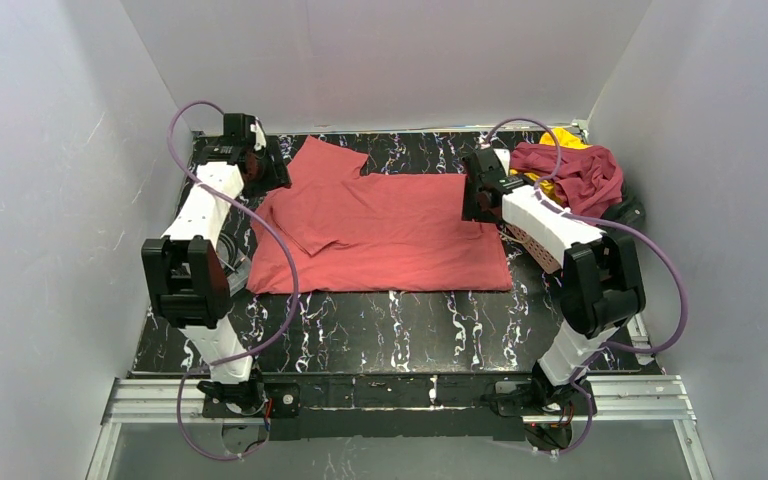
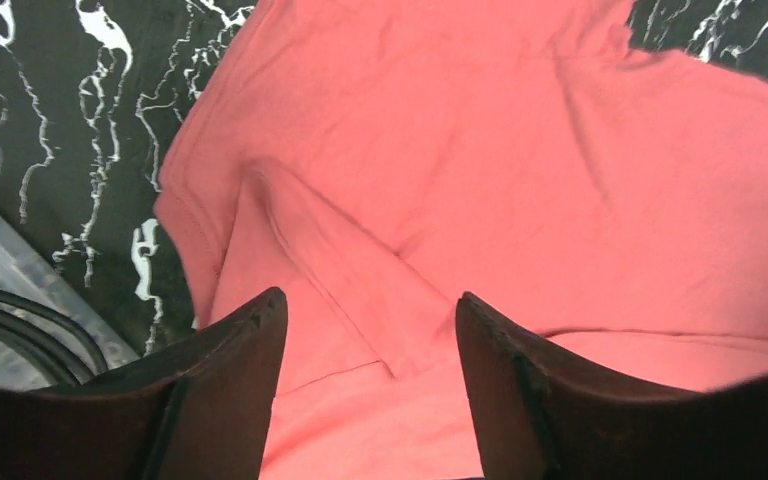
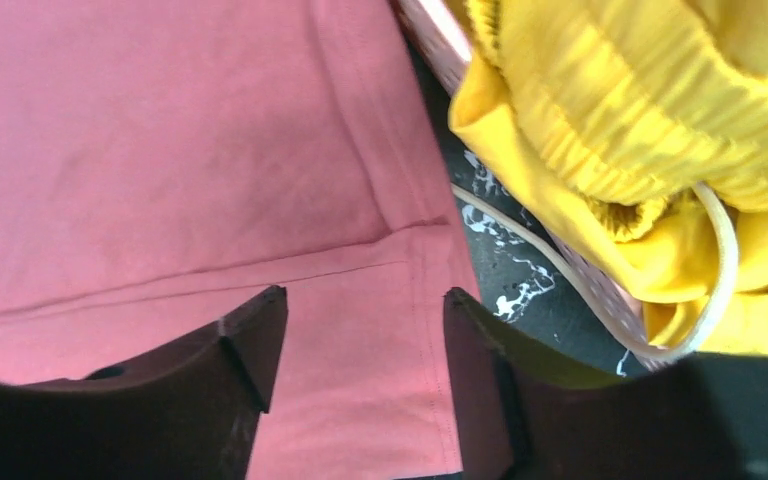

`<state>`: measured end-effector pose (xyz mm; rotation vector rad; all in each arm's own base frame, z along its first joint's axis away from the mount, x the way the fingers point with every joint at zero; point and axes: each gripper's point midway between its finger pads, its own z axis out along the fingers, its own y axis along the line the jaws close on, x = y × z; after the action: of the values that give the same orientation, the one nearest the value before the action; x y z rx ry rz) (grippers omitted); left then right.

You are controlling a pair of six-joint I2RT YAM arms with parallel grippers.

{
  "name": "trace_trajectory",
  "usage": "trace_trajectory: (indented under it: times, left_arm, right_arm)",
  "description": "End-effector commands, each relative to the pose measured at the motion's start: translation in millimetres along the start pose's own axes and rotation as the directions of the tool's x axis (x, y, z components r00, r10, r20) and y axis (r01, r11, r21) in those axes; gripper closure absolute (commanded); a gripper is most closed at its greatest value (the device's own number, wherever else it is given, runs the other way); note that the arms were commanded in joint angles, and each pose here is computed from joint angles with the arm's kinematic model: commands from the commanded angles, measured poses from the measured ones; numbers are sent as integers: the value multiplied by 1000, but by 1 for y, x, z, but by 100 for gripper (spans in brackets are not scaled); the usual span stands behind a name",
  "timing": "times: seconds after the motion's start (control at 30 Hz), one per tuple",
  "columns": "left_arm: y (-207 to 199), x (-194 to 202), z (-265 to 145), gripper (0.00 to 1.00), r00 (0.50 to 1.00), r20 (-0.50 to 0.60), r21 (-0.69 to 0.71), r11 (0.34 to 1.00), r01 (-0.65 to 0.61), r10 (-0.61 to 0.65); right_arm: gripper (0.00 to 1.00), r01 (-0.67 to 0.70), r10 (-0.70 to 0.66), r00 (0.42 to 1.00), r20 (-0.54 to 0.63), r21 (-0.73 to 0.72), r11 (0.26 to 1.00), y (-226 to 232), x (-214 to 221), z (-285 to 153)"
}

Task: Fold and stack the mixed laundry pile
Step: Fold the T-shirt at the center of the board.

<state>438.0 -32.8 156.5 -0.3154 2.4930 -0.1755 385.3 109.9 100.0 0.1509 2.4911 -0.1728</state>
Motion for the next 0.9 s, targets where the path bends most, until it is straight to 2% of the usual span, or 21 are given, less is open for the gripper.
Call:
trace_trajectory:
  times: [0.0, 0.1, 0.2, 0.33, 0.6, 0.87]
  left_arm:
    - [-14, -7, -23, 32, 1000, 25, 78, 997, -4, 2]
    - [-14, 6, -39, 27, 998, 34, 90, 995, 44, -48]
    - [-18, 35, -50, 26, 993, -7, 133, 984, 120, -120]
    - [-19, 85, -51, 26, 974, -72, 179, 958, 224, -214]
    - [-13, 142, -31, 26, 950, -164, 185, 938, 293, -265]
    - [4, 170, -7, 26, 937, -198, 108, 943, 314, -289]
  right_arm:
    - [27, 32, -15, 996, 93, -184, 982, 23, -35, -34]
    - [19, 51, -22, 995, 98, -303, 952, 36, -30, -54]
    - [19, 52, -9, 995, 103, -425, 903, 50, -18, -71]
    - [20, 43, -18, 999, 52, -544, 838, 74, 16, -77]
    - [19, -3, -29, 999, -44, -595, 804, 90, 71, -52]
    - [18, -35, -29, 992, -120, -501, 865, 65, 119, -26]
